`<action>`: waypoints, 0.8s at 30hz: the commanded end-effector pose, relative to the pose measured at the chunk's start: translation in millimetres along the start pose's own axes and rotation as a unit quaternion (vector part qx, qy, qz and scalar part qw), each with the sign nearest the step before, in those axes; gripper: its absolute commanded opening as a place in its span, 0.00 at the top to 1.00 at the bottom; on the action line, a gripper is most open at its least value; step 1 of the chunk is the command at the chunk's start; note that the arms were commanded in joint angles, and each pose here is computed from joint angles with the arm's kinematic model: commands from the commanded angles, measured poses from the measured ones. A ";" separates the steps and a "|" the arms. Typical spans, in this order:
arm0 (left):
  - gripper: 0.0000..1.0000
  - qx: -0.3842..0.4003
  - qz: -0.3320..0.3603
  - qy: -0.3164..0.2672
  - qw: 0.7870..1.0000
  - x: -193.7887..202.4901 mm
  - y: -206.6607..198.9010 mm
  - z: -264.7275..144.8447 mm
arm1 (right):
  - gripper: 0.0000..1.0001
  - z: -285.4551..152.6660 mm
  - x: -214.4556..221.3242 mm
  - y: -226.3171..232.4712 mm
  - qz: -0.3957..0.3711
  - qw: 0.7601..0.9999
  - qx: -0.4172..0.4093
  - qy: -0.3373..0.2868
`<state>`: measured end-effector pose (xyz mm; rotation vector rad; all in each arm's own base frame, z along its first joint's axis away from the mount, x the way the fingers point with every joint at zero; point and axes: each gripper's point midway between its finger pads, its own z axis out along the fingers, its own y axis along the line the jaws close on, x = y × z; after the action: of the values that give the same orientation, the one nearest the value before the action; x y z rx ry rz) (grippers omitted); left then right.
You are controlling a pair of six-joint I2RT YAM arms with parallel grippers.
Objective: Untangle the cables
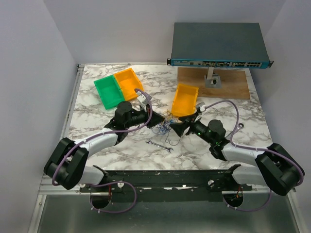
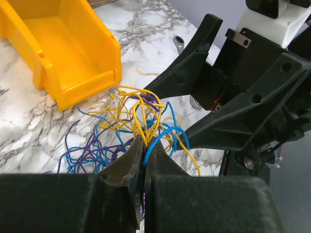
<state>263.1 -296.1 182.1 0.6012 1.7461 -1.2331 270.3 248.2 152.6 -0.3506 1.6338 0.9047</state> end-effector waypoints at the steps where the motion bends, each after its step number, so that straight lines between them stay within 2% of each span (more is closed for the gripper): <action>1: 1.00 0.066 0.032 0.001 0.997 -10.3 -23.5 6.4 | 0.28 10.4 -4.5 38.3 -0.020 0.993 -0.113 0.012; 3: 1.00 0.063 0.032 0.001 0.997 -10.5 -22.6 8.0 | 0.48 13.4 -0.8 35.2 -0.015 0.994 -0.105 0.023; 7: 1.00 0.020 0.025 -0.003 0.999 -11.2 -9.4 7.6 | 0.97 15.1 -7.4 20.2 -0.008 0.998 -0.058 0.007; 9: 1.00 -0.052 0.019 -0.016 0.998 -14.0 12.8 2.4 | 0.99 13.5 -12.2 -6.3 -0.001 1.000 0.023 -0.004; 11: 1.00 -0.146 0.009 -0.034 0.989 -16.6 42.8 -11.4 | 0.99 1.1 -23.2 -50.0 0.009 0.987 0.154 -0.035; 13: 1.00 -0.232 -0.009 -0.058 0.971 -19.7 70.7 -33.9 | 0.99 -29.5 -33.8 -98.4 0.035 0.947 0.307 -0.083; 16: 1.00 -0.345 -0.040 -0.107 0.931 -23.9 105.3 -74.0 | 0.99 -89.6 -43.8 -145.3 0.078 0.857 0.484 -0.159; 18: 1.00 -0.398 -0.057 -0.138 0.905 -24.7 118.3 -96.9 | 0.99 -120.5 -46.4 -156.8 0.102 0.811 0.539 -0.201; 20: 1.00 -0.440 -0.073 -0.165 0.879 -26.0 127.2 -115.8 | 0.99 -137.5 -49.6 -159.4 0.127 0.788 0.551 -0.243; 24: 1.00 -0.518 -0.100 -0.193 0.827 -21.0 143.5 -146.7 | 0.99 -145.6 -51.6 -158.4 0.139 0.783 0.547 -0.262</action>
<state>323.8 -167.9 167.7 -0.1324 1.8273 -0.6154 304.8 79.2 158.6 0.6944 1.5284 0.2974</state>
